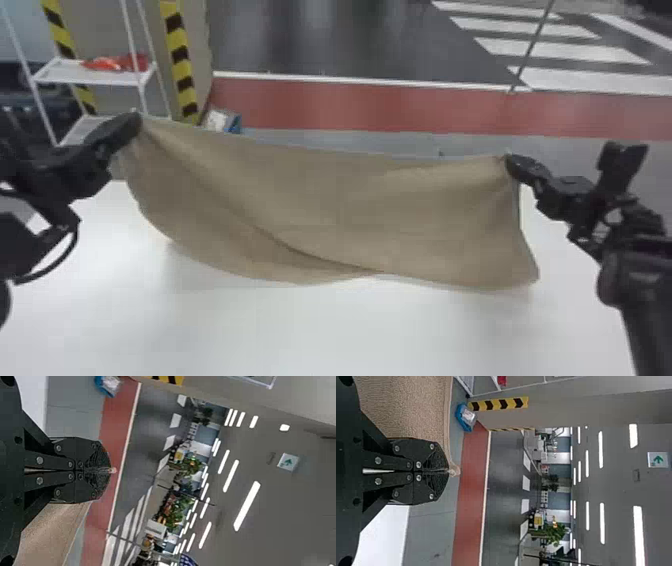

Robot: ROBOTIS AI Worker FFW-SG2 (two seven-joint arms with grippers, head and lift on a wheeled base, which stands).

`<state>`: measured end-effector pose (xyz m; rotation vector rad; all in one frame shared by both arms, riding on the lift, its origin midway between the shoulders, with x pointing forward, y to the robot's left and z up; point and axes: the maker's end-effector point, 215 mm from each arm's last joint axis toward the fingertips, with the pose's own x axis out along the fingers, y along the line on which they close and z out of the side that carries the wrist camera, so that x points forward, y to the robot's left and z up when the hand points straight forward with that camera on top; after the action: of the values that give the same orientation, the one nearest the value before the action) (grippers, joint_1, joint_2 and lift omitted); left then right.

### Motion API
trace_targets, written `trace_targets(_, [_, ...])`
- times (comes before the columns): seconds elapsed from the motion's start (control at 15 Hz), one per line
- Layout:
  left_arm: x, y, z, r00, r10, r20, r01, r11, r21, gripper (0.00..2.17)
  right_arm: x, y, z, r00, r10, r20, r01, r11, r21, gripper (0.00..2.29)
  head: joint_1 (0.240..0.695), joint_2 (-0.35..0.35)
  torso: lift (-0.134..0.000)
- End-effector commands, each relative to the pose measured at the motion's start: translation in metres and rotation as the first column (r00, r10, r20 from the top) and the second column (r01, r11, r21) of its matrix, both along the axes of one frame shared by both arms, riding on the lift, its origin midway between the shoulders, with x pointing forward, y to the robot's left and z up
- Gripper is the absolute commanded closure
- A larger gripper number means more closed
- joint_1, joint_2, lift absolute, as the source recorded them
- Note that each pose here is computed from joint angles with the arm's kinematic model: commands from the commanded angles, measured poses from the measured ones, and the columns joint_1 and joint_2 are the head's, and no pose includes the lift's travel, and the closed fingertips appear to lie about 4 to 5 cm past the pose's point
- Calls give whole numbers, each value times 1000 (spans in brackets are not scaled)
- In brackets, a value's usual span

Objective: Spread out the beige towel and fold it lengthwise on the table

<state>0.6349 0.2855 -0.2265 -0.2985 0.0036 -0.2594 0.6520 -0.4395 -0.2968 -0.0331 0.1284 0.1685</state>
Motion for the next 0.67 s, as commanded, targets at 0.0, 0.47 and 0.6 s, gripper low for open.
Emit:
trace_targets(0.0, [45,-3,48,987,40,156,-42,999,13,1359,34,-2,33,998,-7,57,8,1000,-18,1484,569,-129,-124])
trace_targets(0.47, [71,2,74,967,40,253,-38,999,-11,1359,53,-42,89,986,-18,166,22,999,-23,1484,373,-137,-124])
trace_targets(0.6, [33,-7,3,984,-17,177,19,1000,-6,1359,17,-43,35,995,36,98,-35,999,-8,1484,380,-144,-124])
